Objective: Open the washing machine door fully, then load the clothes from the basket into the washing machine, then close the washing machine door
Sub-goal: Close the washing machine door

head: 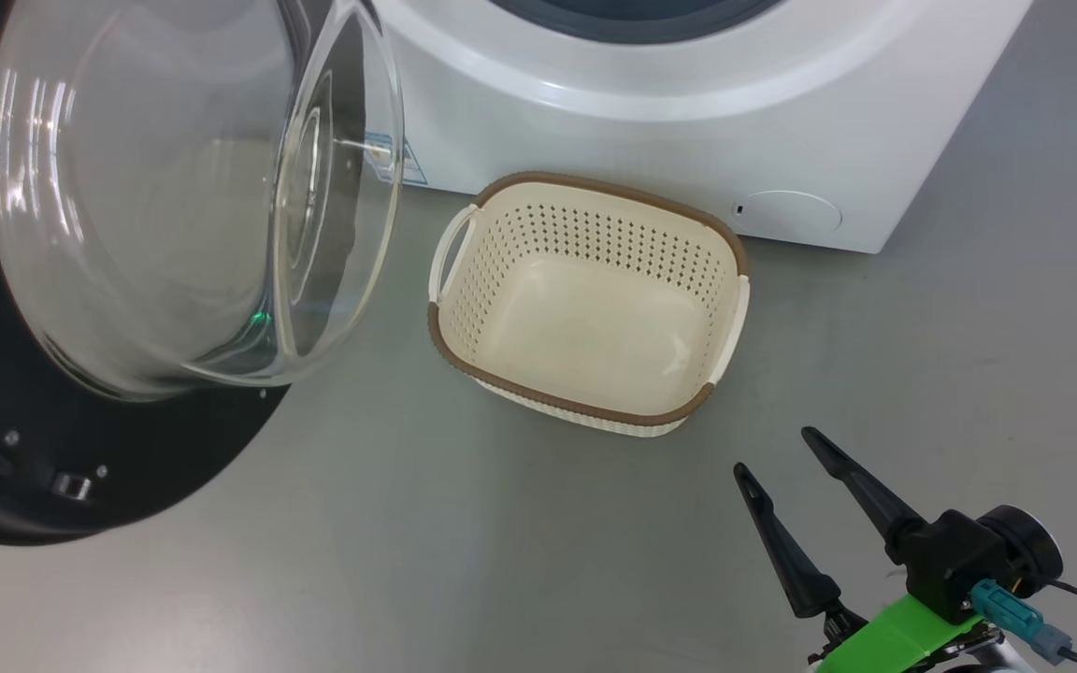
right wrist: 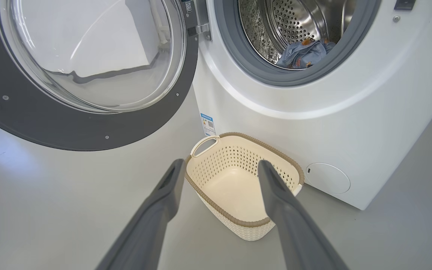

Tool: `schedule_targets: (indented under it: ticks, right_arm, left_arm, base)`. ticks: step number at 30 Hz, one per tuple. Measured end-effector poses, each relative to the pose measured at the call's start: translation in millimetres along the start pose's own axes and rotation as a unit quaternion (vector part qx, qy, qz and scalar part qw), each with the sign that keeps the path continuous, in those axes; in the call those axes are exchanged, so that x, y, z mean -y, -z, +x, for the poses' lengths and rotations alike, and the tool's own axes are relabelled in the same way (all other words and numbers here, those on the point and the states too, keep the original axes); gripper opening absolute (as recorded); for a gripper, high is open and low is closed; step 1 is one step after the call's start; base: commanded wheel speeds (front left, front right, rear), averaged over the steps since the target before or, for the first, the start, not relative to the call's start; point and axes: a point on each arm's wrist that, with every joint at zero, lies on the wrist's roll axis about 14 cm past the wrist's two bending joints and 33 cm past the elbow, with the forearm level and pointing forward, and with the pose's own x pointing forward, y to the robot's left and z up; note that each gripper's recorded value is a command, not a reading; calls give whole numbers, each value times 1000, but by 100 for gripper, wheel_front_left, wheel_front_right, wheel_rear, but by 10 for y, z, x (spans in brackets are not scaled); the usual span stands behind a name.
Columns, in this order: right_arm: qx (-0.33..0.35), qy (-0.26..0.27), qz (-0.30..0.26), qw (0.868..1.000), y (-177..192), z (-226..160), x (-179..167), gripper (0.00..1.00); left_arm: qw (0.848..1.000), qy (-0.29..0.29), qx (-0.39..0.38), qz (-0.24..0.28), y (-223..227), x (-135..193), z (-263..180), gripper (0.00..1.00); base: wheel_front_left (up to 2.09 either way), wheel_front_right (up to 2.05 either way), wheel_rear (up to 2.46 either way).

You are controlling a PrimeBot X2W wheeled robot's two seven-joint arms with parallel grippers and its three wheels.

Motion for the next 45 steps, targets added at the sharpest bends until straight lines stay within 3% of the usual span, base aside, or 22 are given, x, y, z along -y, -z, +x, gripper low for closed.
schedule_targets:
  ticks: [20, 45]
  right_arm:
    - [23, 42, 16, 999, -43, -126, 113, 100]
    - [65, 148, 24, 987, -155, -592, 510, 100]
  left_arm:
    - [984, 58, -167, -10, 924, 250, 360, 0]
    - [956, 123, -264, -31, 1848, 391, 1082, 0]
  base:
    - [0, 0, 0]
    - [0, 0, 0]
